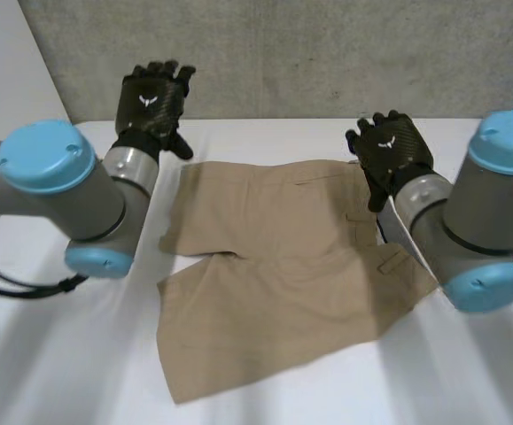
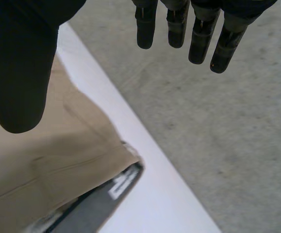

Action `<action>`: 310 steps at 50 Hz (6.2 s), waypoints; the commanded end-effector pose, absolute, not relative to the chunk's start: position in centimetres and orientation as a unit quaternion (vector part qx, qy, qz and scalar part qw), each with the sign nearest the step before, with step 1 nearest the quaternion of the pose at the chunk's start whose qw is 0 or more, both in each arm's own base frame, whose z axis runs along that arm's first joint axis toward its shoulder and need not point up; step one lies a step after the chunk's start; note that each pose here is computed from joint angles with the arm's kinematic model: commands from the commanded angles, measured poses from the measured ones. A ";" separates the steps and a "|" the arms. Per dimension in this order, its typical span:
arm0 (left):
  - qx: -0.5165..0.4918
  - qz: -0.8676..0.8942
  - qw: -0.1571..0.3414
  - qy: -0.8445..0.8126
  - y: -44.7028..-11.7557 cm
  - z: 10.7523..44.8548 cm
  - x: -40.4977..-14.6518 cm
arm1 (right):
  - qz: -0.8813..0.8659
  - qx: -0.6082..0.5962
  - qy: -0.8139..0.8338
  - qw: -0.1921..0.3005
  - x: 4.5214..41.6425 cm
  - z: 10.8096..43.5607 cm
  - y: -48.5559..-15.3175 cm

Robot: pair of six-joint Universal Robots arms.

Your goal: Fold the shorts.

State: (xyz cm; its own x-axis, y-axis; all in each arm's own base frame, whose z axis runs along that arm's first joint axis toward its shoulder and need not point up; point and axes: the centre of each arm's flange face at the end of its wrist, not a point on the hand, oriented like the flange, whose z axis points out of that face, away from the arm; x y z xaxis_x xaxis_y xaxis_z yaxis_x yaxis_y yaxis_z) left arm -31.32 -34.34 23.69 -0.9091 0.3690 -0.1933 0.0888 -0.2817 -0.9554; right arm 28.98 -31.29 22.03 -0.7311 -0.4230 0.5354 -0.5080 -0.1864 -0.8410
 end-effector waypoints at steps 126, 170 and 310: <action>-0.278 0.584 0.062 -0.760 -24.5 13.7 -27.1 | 0.541 0.392 -0.740 -0.083 24.1 16.0 -27.1; -0.311 0.581 0.066 -0.749 -15.4 16.3 -24.6 | 0.554 0.366 -0.746 -0.055 25.6 15.0 -27.1; -0.317 0.626 0.083 -0.708 -38.0 13.5 -32.1 | 0.549 0.439 -0.704 0.104 23.7 14.0 -35.4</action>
